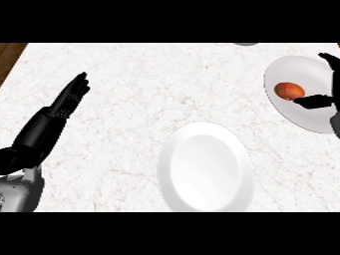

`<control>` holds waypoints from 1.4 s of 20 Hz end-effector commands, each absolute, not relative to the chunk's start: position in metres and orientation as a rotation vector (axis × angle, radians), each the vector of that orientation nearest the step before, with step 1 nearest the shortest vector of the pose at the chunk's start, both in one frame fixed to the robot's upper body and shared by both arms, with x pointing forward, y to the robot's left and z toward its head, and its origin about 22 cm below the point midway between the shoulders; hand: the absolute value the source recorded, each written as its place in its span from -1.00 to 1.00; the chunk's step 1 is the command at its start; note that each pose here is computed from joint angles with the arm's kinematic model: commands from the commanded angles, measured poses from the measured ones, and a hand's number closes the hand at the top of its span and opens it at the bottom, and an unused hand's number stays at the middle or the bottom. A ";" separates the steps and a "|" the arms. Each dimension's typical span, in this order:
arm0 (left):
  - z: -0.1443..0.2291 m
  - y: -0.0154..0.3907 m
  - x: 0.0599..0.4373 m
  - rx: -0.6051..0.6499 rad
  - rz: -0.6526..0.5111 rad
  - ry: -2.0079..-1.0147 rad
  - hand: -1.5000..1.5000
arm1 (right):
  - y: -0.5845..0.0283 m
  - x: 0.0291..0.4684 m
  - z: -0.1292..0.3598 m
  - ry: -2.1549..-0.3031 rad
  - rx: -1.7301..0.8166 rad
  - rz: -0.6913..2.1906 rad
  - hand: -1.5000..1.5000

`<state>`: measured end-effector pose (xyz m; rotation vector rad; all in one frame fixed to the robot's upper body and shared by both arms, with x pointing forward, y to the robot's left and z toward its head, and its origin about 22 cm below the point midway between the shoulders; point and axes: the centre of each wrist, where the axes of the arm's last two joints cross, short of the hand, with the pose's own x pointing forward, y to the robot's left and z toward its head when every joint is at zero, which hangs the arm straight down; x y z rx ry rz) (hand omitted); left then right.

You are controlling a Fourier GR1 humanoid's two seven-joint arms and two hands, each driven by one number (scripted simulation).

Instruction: Pick the squash from the plate and place it in the plate

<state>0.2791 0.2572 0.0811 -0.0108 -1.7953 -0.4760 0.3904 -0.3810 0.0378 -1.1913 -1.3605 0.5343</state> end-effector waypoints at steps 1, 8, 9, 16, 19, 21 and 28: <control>0.084 0.253 0.279 -0.011 -0.466 -1.789 0.00 | -0.379 0.396 0.047 -1.518 -1.139 0.508 -1.00; 0.078 0.262 0.278 0.030 -0.460 -1.775 0.00 | -0.389 0.394 0.054 -1.705 -0.724 0.167 -1.00; 0.087 0.266 0.277 0.035 -0.443 -1.787 0.00 | -0.402 0.389 0.059 -1.716 -0.665 0.123 -1.00; 0.078 0.264 0.278 0.011 -0.447 -1.757 0.00 | -0.476 0.341 0.059 -1.785 -0.477 -0.040 -1.00; 0.089 0.263 0.275 0.038 -0.445 -1.785 0.00 | -0.498 0.322 0.065 -1.780 -0.453 -0.029 -1.00; 0.066 0.254 0.268 0.020 -0.465 -1.779 0.00 | -0.522 0.297 0.062 -1.796 -0.460 -0.002 -1.00; 0.093 0.278 0.280 0.020 -0.456 -1.756 0.00 | -0.547 0.277 0.081 -1.782 -0.452 0.017 -1.00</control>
